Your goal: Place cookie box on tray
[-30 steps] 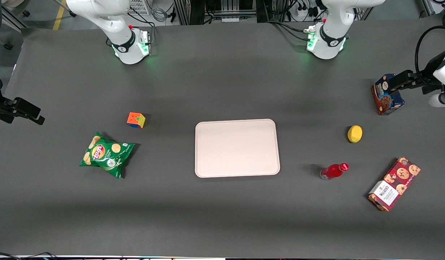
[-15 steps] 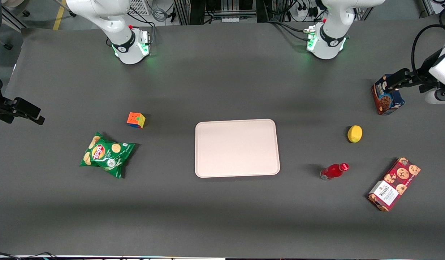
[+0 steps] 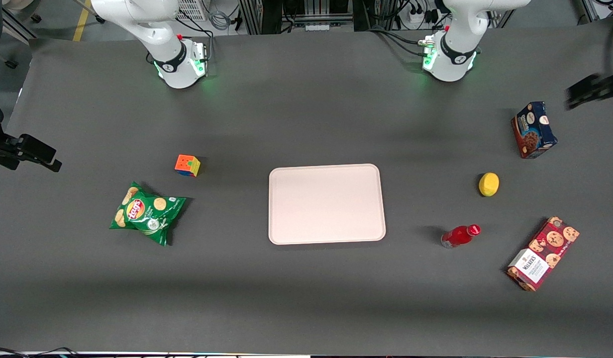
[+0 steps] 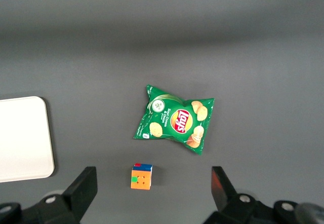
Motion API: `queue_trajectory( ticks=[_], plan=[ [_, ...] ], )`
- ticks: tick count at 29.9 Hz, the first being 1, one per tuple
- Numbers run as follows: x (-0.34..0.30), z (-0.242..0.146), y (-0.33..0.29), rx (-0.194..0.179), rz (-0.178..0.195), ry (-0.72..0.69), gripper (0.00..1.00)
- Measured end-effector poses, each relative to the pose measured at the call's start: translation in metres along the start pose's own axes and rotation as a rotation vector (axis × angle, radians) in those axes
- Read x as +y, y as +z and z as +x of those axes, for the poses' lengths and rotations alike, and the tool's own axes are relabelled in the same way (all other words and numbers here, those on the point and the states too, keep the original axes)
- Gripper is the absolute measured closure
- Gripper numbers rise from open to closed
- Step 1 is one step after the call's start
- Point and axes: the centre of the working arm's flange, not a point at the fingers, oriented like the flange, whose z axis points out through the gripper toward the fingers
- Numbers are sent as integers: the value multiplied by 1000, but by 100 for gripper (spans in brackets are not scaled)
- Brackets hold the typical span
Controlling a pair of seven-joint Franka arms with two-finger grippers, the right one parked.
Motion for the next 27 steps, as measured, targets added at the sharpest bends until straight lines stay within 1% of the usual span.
queue_trajectory(
  ticks=[1, 5, 8, 13, 19, 22, 27],
  plan=[
    [-12, -5, 3, -4, -4, 5, 0],
    [-63, -20, 32, -28, -40, 27, 0],
    [-91, -24, 72, -21, -60, 30, 0],
    [-107, -29, 164, 13, -91, 22, 0],
    [-94, -45, 271, 58, -136, 13, 0],
    [-77, -51, 310, 93, -144, 8, 0],
    [-44, -56, 358, 157, -141, -10, 0]
  ],
)
